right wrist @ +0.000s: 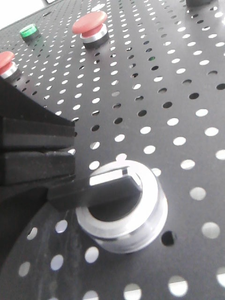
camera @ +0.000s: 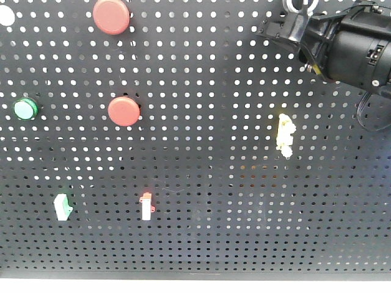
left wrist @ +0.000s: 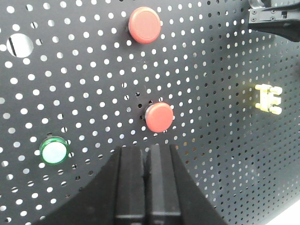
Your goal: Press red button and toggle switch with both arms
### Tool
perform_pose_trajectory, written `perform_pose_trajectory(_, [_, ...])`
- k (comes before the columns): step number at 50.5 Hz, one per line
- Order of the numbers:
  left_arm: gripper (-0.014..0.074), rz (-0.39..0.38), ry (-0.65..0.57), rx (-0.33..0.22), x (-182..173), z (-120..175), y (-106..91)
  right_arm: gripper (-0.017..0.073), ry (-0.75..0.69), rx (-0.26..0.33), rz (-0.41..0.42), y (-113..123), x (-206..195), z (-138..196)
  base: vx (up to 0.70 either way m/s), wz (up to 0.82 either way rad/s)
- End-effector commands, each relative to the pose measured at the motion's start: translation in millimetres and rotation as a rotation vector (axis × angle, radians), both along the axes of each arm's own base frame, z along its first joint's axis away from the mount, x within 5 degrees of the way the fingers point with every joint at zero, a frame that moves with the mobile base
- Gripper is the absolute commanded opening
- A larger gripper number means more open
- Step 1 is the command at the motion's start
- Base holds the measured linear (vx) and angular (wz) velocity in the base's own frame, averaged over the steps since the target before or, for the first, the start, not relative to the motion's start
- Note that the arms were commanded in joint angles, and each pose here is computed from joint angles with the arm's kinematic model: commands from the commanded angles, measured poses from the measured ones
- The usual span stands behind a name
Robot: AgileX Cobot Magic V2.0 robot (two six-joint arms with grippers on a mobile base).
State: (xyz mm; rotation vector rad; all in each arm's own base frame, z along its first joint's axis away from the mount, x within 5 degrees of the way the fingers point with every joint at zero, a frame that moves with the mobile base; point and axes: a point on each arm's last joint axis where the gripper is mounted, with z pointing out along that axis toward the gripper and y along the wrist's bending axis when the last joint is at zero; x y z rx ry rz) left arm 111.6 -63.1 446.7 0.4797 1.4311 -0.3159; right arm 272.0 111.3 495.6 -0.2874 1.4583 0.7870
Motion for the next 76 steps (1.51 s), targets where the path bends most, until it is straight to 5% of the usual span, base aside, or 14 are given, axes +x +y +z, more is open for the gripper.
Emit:
perform_pose_trajectory(1, [0.0002,0.002,-0.075,-0.064,-0.7,13.9,0.9,-0.0003,-0.055,0.054,-0.025,-5.3,-10.1,20.0,0.00,0.00])
perform_pose_trajectory(76, [0.0002,0.003,-0.043,-0.036,-0.3,10.2,0.6,-0.0003,-0.119,0.070,-0.012,-8.5,-24.7,37.6,0.00,0.00])
